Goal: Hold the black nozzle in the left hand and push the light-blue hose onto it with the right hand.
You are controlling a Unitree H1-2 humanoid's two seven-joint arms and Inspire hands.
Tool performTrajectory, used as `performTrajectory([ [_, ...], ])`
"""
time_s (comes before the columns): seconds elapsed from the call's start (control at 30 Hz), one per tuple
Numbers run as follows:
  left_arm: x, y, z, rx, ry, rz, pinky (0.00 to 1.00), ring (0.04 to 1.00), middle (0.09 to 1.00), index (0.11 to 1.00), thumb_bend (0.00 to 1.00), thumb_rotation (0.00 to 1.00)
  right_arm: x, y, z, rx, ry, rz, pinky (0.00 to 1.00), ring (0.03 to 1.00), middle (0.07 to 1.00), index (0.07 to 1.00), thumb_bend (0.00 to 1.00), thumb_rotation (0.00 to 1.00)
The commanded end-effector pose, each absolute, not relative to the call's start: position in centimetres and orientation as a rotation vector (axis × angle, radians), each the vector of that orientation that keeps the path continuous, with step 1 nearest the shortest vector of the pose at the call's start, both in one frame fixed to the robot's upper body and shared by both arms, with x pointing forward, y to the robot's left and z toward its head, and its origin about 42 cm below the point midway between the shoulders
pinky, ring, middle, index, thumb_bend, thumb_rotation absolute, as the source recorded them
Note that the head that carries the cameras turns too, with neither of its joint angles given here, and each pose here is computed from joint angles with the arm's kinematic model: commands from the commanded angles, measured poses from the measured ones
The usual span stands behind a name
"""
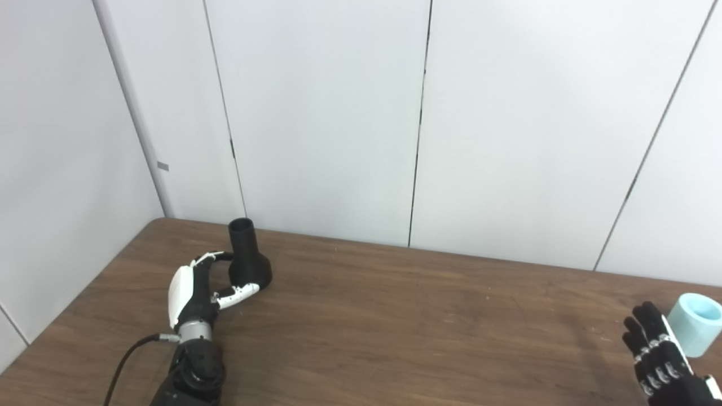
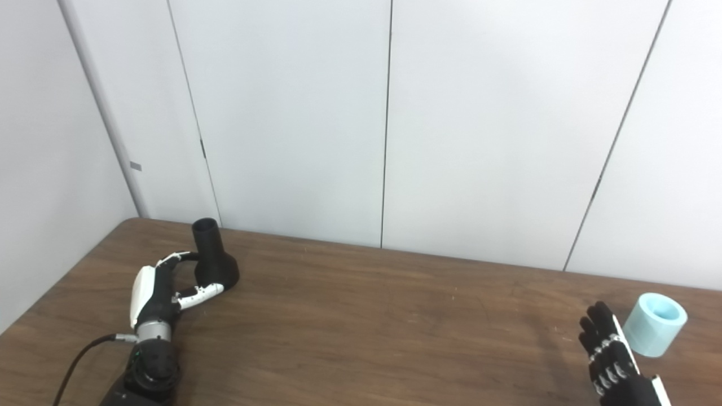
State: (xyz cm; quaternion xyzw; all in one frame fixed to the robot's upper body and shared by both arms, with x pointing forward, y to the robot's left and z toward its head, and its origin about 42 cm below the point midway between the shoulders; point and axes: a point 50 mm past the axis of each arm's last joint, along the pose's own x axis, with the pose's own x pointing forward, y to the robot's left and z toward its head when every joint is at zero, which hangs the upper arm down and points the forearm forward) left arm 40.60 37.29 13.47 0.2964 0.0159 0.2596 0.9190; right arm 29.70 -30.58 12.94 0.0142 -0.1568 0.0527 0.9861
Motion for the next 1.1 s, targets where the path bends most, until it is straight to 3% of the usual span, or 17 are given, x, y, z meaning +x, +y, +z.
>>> performTrajectory([
  [0.0,41.6,37.0,14.6,0.600,-0.003,0.518,1.00,0.971,0.880,0.626,0.84,0.21,27.1,-30.5,9.3,0.071,-0.199,0.068,1.00,1.000,1.000,1.000,0.83,0.99],
  [0.57,42.3,36.6,14.7,0.646,-0.006,0.499,1.00,0.946,0.863,0.647,0.84,0.22,26.9,-30.3,9.5,0.076,-0.189,0.062,1.00,1.000,1.000,1.000,0.82,0.99],
  [1.07,42.9,36.6,14.8,0.620,-0.003,0.495,0.89,0.931,0.863,0.645,0.84,0.21,26.8,-30.3,9.7,0.074,-0.192,0.063,1.00,1.000,1.000,1.000,0.81,0.98],
])
